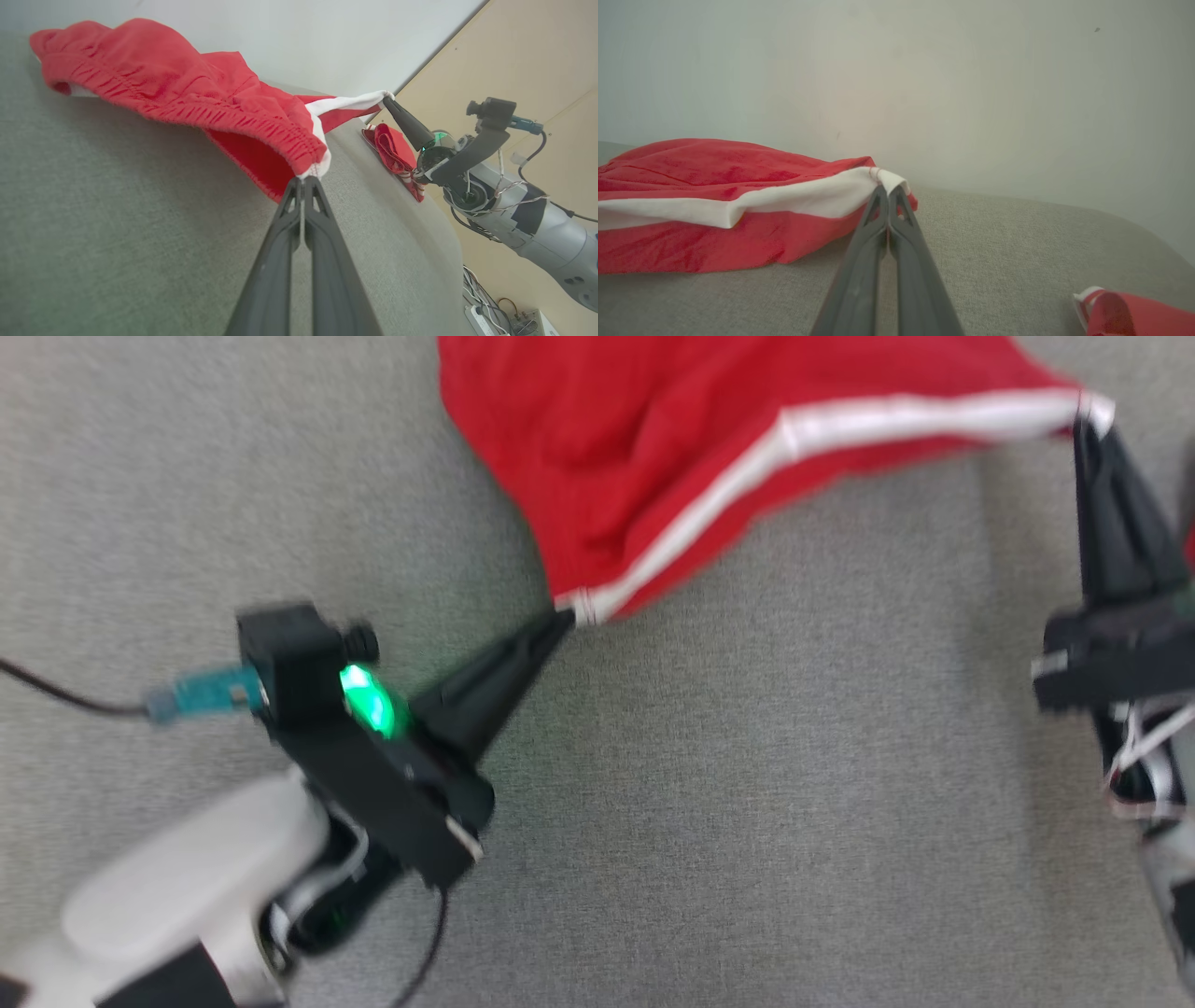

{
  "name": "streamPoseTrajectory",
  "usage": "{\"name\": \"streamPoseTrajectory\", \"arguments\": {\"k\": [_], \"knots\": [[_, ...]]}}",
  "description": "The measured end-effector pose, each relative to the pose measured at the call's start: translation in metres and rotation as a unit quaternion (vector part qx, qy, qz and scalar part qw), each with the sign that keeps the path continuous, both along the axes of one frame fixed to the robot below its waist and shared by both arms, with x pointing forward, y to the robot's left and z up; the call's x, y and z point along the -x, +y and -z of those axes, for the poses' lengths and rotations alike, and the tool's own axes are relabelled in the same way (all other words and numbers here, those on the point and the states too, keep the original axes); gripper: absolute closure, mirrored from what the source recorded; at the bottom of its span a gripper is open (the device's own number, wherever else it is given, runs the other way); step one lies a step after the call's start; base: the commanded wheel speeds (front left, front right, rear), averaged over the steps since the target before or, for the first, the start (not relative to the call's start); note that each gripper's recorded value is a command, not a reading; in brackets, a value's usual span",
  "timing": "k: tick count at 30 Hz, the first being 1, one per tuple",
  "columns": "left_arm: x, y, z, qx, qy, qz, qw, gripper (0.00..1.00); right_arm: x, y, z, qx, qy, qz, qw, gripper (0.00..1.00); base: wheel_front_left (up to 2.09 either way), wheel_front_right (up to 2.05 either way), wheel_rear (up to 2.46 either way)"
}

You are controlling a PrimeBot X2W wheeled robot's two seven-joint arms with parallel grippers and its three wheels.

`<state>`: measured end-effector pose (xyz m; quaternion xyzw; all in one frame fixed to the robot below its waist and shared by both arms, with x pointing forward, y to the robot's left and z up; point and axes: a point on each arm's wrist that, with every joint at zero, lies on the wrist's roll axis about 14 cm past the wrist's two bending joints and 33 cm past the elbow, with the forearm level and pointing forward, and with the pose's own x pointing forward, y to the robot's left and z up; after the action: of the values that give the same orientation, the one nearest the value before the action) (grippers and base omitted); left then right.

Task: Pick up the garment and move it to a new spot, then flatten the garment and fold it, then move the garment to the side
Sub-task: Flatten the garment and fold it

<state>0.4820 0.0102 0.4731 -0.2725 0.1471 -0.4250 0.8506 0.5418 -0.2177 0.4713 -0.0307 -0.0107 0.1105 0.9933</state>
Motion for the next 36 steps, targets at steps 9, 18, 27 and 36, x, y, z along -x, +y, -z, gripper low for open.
{"name": "streamPoseTrajectory", "arguments": {"k": [9, 18, 27, 36], "knots": [[0.052, 0.008, 0.002, 0.007, 0.032, -0.032, 0.999, 1.0, 0.066, -0.004, -0.001, -0.007, 0.025, 0.007, 1.0, 1.0, 0.0, 0.0, 0.0], [0.104, 0.018, -0.009, 0.015, 0.036, -0.053, 0.998, 1.0, 0.126, -0.016, -0.021, -0.008, 0.016, 0.019, 1.0, 1.0, 0.0, 0.0, 0.0], [0.14, 0.024, -0.023, 0.019, 0.032, -0.041, 0.998, 1.0, 0.171, -0.024, -0.026, -0.01, 0.024, 0.025, 0.999, 1.0, 0.0, 0.0, 0.0], [0.12, 0.018, -0.041, 0.091, 0.07, -0.072, 0.991, 1.0, 0.13, -0.01, -0.043, -0.006, 0.04, 0.005, 0.999, 1.0, 0.0, 0.0, 0.0]]}}
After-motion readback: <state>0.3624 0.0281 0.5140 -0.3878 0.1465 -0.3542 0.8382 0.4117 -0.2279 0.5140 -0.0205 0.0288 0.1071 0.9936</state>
